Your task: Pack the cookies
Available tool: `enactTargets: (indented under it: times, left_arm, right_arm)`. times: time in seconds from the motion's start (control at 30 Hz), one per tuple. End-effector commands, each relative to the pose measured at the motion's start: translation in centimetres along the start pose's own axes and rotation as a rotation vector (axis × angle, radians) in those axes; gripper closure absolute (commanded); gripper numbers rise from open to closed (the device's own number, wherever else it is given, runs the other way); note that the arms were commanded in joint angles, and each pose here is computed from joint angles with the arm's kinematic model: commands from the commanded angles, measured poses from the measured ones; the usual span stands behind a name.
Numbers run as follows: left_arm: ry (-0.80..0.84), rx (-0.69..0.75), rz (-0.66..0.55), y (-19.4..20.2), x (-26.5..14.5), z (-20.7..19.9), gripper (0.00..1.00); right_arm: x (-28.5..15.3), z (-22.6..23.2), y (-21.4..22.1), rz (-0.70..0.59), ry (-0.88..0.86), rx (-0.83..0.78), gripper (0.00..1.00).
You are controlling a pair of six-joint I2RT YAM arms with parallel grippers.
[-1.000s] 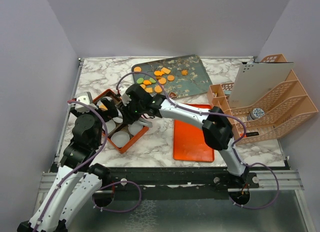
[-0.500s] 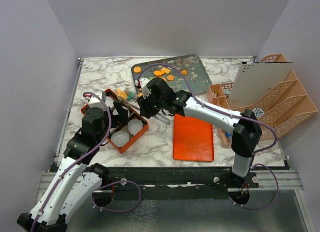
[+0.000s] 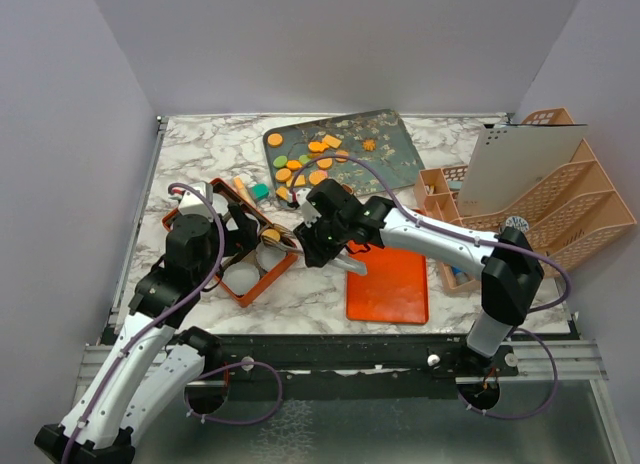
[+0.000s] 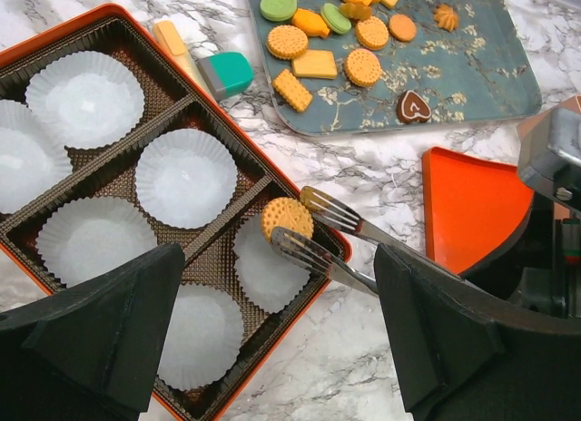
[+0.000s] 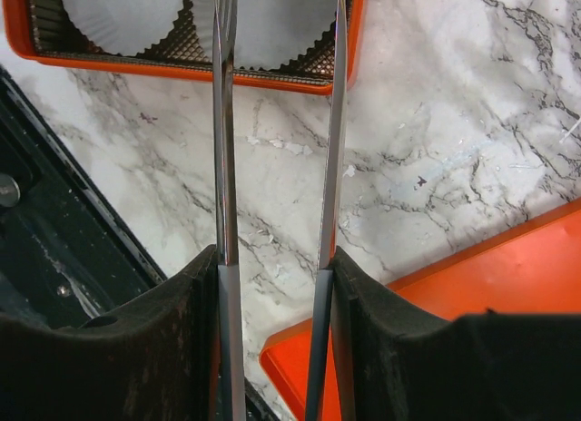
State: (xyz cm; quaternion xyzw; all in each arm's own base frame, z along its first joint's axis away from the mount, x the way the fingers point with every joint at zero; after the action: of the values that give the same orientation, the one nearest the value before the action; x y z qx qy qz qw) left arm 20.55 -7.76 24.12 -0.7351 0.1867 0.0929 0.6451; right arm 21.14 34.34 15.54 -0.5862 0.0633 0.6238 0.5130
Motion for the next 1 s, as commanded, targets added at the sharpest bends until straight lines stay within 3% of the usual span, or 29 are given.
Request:
enactTargets:
  times: [0.0,0.43,0.97]
  left_arm:
    - [0.013,0.005,-0.001,-0.3,0.0,-0.2,0.05]
    - [0.037,0.001,0.033,0.6,0.6,-0.6,0.05]
    - [0.114,-0.02,0.109,2.2,1.6,-1.9,0.05]
  right_arm:
    - [-1.3,1.6,0.7,0.021,-0.065,-0.014,0.87]
    - [-0.7,1.7,2.0,0.071,-0.031,-0.032,0.79]
    - [0.3,0.9,1.7,0.058,0.022,-0.034,0.53]
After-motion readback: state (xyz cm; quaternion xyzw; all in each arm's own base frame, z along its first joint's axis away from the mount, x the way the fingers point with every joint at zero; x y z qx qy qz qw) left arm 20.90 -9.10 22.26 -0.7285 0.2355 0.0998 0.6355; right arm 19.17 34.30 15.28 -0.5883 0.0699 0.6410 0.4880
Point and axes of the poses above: each gripper's point midway between its finger pads, its own x axis out along the fingers, its own z axis along the line the jaws close on, y = z × x, the point moved 4 cm from there along -x, back along the fingers, and after that the axes turned 12 degrees about x, right-handed, at the moved point
